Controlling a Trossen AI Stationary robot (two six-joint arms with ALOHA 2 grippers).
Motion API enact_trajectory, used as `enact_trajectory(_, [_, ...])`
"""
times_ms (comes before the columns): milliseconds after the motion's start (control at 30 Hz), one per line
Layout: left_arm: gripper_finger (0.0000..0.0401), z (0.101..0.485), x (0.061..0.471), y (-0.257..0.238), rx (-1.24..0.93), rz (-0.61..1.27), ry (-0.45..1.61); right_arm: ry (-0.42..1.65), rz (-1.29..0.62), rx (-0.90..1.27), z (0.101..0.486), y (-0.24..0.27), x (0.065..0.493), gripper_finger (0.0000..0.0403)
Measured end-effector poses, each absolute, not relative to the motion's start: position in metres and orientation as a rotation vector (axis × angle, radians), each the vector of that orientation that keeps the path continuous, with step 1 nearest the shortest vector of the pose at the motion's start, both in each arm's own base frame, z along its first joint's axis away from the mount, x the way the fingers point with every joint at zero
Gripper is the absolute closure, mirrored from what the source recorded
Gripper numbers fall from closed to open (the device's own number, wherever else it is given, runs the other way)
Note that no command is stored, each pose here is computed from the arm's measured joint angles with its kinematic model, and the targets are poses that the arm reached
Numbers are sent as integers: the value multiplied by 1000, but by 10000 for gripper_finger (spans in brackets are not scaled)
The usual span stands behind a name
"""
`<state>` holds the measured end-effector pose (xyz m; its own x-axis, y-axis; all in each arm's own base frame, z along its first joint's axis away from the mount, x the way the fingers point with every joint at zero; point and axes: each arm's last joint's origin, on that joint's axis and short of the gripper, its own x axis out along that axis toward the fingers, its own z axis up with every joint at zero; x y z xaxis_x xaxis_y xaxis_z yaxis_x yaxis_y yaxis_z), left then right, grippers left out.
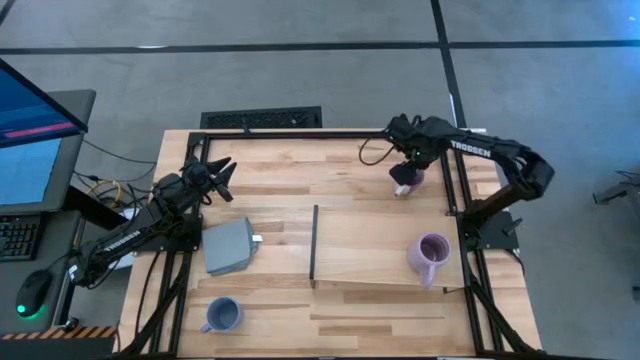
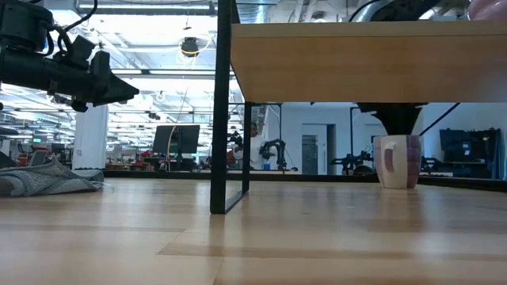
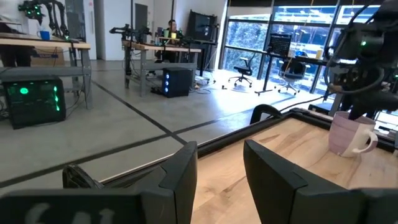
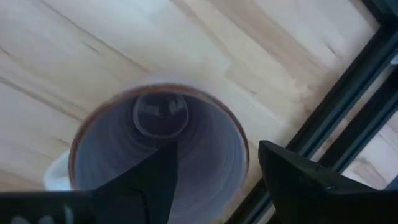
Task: Stack small to large cups/mugs on shelf
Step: Put the purple mug on the shelf
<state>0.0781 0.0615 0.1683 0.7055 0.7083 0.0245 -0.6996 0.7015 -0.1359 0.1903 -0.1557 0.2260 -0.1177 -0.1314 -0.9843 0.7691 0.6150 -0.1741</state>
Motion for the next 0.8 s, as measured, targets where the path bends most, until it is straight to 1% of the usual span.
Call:
enact_trajectory(100, [280,168,78,61,-120,784,-78,1488,-842,554,223,-157,192,164])
enact_trajectory(167, [280,168,78,61,-120,785,-78,1471,-845,552,223,-158,193,177])
enact_trajectory(267, [280,168,78,61,-121,786,-78,1470,-853,561,224,-160,191,211])
enact_trajectory(533, [280,168,78,61,-121,787,-78,1472,-862,569,224,-166,186,330])
enact_trajectory(667, [280,168,78,61,-122,786,-79,1465,-862,568,224,-168,185,367])
enact_trajectory(800, [280,168,78,61,-122,786,-78,1470,-842,552,225,-168,185,387])
